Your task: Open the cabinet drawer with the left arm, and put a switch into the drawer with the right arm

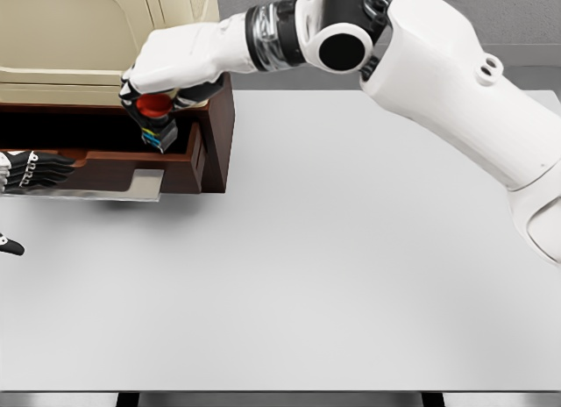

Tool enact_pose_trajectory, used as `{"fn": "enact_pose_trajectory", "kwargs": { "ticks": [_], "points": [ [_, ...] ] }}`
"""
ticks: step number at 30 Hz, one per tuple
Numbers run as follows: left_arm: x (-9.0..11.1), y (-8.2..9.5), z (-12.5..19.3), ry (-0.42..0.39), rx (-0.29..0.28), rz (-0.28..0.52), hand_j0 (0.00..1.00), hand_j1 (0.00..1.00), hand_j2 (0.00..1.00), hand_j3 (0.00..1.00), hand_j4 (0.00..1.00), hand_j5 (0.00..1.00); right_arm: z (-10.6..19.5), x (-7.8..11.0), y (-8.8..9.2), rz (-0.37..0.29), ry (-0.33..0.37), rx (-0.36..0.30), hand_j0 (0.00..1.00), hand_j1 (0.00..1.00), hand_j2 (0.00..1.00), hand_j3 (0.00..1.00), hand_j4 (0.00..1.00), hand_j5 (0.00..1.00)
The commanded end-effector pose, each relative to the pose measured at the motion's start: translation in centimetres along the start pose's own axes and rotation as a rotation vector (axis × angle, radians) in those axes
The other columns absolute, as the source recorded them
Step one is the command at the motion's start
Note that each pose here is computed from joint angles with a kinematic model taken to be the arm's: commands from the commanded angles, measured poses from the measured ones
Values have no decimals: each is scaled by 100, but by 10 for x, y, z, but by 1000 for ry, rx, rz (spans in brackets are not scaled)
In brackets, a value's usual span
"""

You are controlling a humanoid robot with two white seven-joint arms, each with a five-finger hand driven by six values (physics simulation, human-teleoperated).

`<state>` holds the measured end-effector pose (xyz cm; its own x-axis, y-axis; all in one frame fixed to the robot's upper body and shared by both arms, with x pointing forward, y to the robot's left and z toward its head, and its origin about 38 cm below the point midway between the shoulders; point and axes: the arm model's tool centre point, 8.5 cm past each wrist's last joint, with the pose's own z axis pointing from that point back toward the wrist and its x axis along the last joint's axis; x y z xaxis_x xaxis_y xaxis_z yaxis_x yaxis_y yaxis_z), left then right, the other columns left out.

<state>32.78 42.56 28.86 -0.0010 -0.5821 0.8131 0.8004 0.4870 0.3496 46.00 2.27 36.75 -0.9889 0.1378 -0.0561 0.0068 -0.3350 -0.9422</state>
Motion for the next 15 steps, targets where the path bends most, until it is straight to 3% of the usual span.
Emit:
{"fn": "enact_pose_trajectory", "kwargs": {
  "ticks": [1,15],
  "points": [
    [-3,-2,-1,15,-9,-13,100,100,100,100,100,100,-3,1,0,7,2,4,45,45,45,45,45,45],
    [-17,-8,9,82,-24,11,100,100,100,100,100,100,-9,10,-3,117,-35,33,45,45,45,45,45,45]
  ]
}}
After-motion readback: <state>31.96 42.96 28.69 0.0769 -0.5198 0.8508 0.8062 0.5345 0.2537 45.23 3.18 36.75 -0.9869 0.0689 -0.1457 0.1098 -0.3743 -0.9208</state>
